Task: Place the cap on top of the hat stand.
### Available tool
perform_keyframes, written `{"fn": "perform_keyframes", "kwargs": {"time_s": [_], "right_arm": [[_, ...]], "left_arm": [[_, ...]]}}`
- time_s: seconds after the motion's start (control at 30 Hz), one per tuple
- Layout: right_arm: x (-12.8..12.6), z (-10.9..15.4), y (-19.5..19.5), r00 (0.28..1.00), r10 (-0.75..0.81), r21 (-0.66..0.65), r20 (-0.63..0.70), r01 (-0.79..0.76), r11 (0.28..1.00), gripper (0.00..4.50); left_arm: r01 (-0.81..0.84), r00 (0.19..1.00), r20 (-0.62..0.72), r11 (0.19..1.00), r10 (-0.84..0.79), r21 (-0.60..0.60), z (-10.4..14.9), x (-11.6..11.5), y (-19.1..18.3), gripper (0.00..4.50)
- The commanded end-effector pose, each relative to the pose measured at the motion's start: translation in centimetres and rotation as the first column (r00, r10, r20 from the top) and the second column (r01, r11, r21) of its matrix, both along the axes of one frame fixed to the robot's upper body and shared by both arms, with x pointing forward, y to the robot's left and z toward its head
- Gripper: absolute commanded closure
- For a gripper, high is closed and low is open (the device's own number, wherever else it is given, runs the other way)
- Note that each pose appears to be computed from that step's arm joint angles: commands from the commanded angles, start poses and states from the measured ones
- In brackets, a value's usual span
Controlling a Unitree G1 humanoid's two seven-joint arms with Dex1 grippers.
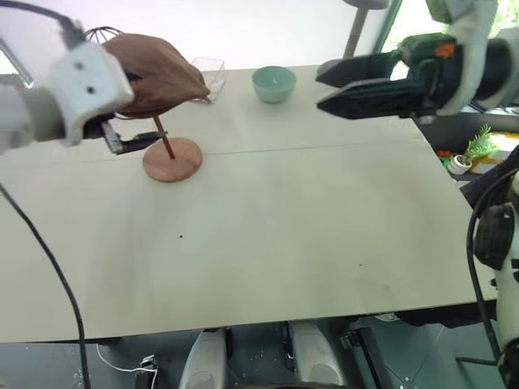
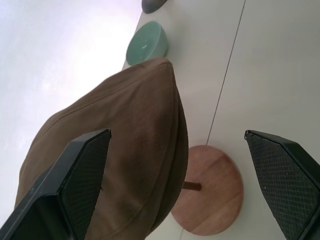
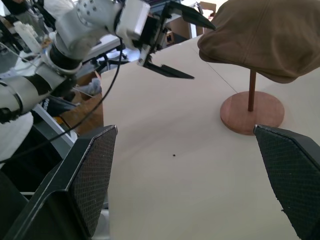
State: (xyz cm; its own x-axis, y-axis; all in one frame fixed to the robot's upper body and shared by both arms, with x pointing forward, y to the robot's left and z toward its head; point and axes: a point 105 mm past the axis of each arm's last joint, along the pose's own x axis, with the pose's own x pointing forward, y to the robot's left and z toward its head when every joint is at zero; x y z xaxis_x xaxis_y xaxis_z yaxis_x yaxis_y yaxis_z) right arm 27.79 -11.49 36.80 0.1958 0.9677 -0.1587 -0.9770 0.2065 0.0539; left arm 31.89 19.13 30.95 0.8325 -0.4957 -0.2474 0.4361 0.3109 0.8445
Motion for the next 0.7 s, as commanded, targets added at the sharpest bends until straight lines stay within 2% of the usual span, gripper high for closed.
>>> {"fn": "perform_keyframes", "kwargs": {"time_s": [0.03, 0.17, 0.43, 0.53, 0.7], "right_arm": [[-1.1, 2.9, -0.8, 0.997, -0.001, 0.065, 0.076, -0.004, 0.998, 0.04], [-1.2, 3.9, -0.9, 0.997, -0.004, 0.102, 0.08, -0.004, 0.995, 0.04], [-0.9, 3.1, -0.7, 0.996, -0.013, 0.095, 0.084, 0.005, 0.996, 0.04], [-0.8, 3.1, -0.7, 0.996, -0.017, 0.097, 0.083, 0.008, 0.995, 0.0], [-0.7, 3.2, -0.7, 0.996, -0.02, 0.097, 0.088, 0.012, 0.995, 0.0]], "left_arm": [[-0.035, 0.992, 0.122, 0.995, 0.024, 0.089, 0.4, 0.3, -0.6, 0.0], [-0.067, 0.98, 0.192, 0.994, 0.049, 0.091, 0.2, 1.2, -1.4, 0.0], [-0.153, 0.936, 0.338, 0.979, 0.099, 0.138, 0.1, 2.5, -1.5, 0.0], [-0.162, 0.927, 0.359, 0.98, 0.111, 0.116, 0.4, 2.5, -1.6, 0.82], [-0.16, 0.916, 0.389, 0.979, 0.099, 0.127, 0.7, 2.4, -1.8, 3.54]]}}
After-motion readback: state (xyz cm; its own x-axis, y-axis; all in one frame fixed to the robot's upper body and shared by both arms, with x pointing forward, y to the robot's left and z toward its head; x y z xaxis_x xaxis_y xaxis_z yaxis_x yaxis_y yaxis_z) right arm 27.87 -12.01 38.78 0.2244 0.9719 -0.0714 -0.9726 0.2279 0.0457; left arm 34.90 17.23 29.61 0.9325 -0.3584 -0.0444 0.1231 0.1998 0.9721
